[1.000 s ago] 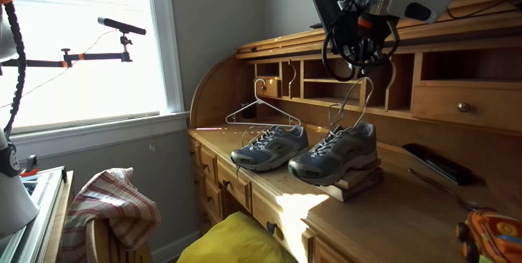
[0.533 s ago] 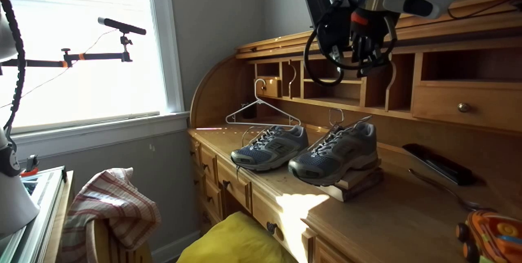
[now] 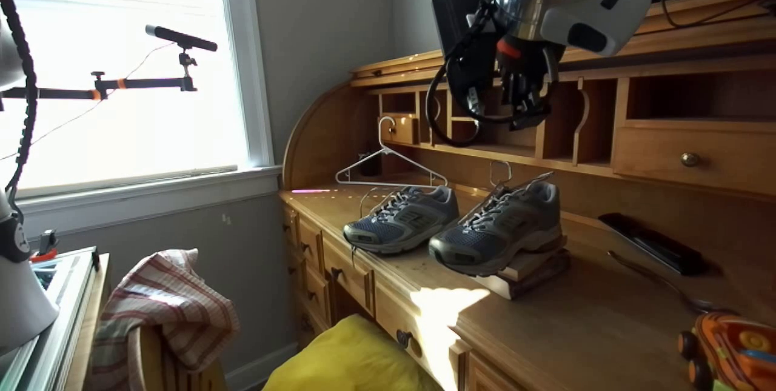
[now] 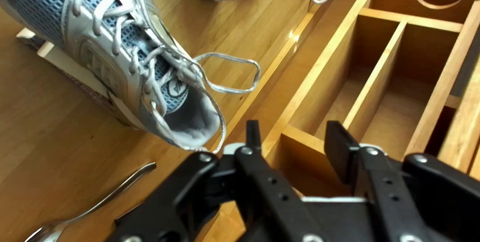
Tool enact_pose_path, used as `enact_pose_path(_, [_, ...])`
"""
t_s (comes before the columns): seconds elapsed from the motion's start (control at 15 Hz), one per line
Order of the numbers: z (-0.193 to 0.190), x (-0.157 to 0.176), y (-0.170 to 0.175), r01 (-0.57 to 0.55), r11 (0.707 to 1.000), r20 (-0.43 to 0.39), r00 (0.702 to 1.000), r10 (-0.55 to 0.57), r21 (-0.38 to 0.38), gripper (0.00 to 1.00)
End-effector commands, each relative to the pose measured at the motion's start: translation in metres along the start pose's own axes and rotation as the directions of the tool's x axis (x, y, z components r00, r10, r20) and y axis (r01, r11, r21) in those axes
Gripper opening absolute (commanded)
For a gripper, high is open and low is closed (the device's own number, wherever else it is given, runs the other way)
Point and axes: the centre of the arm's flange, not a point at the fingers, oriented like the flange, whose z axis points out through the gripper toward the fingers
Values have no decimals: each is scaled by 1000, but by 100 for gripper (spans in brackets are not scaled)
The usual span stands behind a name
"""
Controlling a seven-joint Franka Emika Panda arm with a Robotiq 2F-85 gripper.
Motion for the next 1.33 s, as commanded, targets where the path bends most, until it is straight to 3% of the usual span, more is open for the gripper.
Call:
enact_pose_path(0.0, [28,0,-3,17,999,73,997,-13,-49,51])
enact_pose_path(0.13, [38,4,-3,30,992,111,994,-16,-124,50])
enact_pose_path(0.33, [43,8,-7,55,975,149,989,-23,-216,60])
enact_pose_path(0.47, [41,5,-15,81,959,168,985,-36,-271,74])
enact_pose_path(0.6, [35,-1,-25,108,934,180,983,-49,-340,95])
enact_pose_path(0.67, [32,-7,-31,123,923,192,980,-55,-364,99])
enact_pose_path(1.0, [16,-28,-64,193,854,237,968,-85,-483,100])
enact_pose_path(1.27, [6,-53,-89,218,780,262,962,-72,-587,100])
